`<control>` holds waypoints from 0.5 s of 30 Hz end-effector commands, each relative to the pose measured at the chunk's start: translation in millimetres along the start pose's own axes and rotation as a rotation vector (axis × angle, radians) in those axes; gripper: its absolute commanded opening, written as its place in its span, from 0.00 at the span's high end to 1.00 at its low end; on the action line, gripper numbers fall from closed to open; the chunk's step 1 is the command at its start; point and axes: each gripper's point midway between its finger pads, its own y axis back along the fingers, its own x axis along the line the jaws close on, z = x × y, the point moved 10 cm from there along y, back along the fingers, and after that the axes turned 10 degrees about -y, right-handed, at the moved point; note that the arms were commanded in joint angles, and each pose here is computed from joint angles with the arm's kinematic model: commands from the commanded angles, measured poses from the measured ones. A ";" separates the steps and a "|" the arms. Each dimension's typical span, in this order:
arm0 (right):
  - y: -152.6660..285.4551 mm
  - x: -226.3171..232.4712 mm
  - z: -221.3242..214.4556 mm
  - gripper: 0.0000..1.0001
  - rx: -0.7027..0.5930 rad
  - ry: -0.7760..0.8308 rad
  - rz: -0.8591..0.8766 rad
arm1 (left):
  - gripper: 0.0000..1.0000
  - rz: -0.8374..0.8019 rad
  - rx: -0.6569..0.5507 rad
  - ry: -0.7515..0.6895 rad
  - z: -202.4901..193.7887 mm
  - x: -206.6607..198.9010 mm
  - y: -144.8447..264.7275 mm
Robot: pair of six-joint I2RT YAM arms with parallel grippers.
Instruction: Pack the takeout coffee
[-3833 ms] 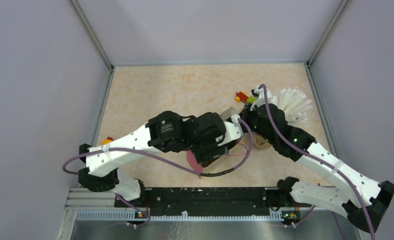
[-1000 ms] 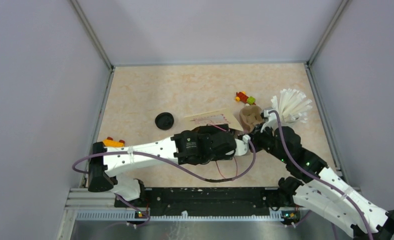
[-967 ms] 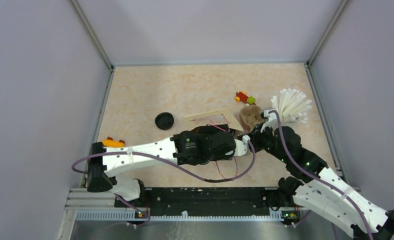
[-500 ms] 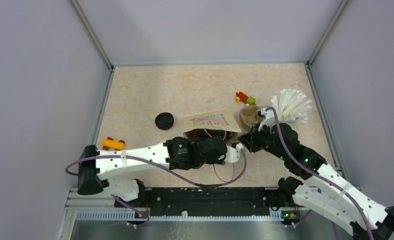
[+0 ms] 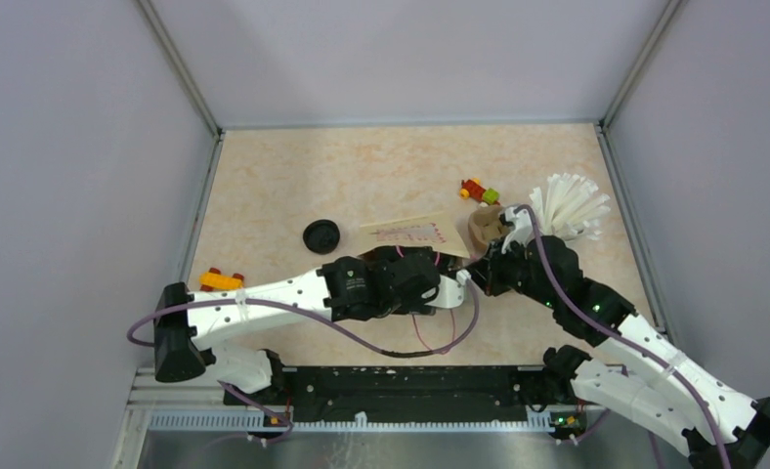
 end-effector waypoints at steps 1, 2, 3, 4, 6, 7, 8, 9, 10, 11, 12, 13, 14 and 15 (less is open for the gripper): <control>3.8 5.3 6.1 1.00 0.009 0.012 0.023 | 0.53 0.063 0.007 -0.032 -1.5 6.1 -4.7; 3.4 5.3 5.6 1.00 0.014 0.014 0.023 | 0.53 0.063 0.007 -0.043 -1.7 6.4 -6.3; 3.1 5.3 5.8 1.00 0.017 0.015 0.022 | 0.53 0.058 0.014 -0.049 -2.1 6.9 -7.6; 3.3 5.8 6.3 1.00 0.020 0.018 0.021 | 0.53 0.052 0.024 -0.050 -2.5 7.5 -8.8; 3.9 6.2 7.5 1.00 0.024 0.022 0.016 | 0.54 0.041 0.027 -0.036 -3.0 10.1 -10.1; 4.4 6.6 8.3 1.00 0.022 0.025 0.017 | 0.54 0.041 0.023 -0.032 -3.1 11.2 -10.1; 4.7 6.5 8.8 1.00 0.020 0.026 0.014 | 0.54 0.043 0.015 -0.023 -3.8 12.4 -10.2; 4.7 6.4 8.7 1.00 0.021 0.027 0.013 | 0.54 0.043 0.005 -0.016 -4.3 13.4 -11.0; 4.8 6.5 8.8 1.00 0.022 0.028 0.013 | 0.54 0.039 0.005 -0.017 -6.0 13.0 -12.8; 4.4 6.4 8.3 1.00 0.026 0.029 0.014 | 0.54 0.035 0.015 -0.025 -7.8 11.9 -15.1; 3.6 6.4 7.7 1.00 0.033 0.028 0.015 | 0.54 0.028 0.025 -0.036 -9.0 10.5 -17.3; 3.2 6.4 7.4 1.00 0.037 0.028 0.016 | 0.55 0.022 0.034 -0.043 -9.9 9.9 -18.5; 2.7 6.9 7.8 1.00 0.039 0.029 0.018 | 0.55 0.019 0.037 -0.042 -10.4 9.7 -19.5; 2.3 6.8 8.1 1.00 0.040 0.033 0.017 | 0.55 0.018 0.029 -0.038 -9.9 10.3 -19.7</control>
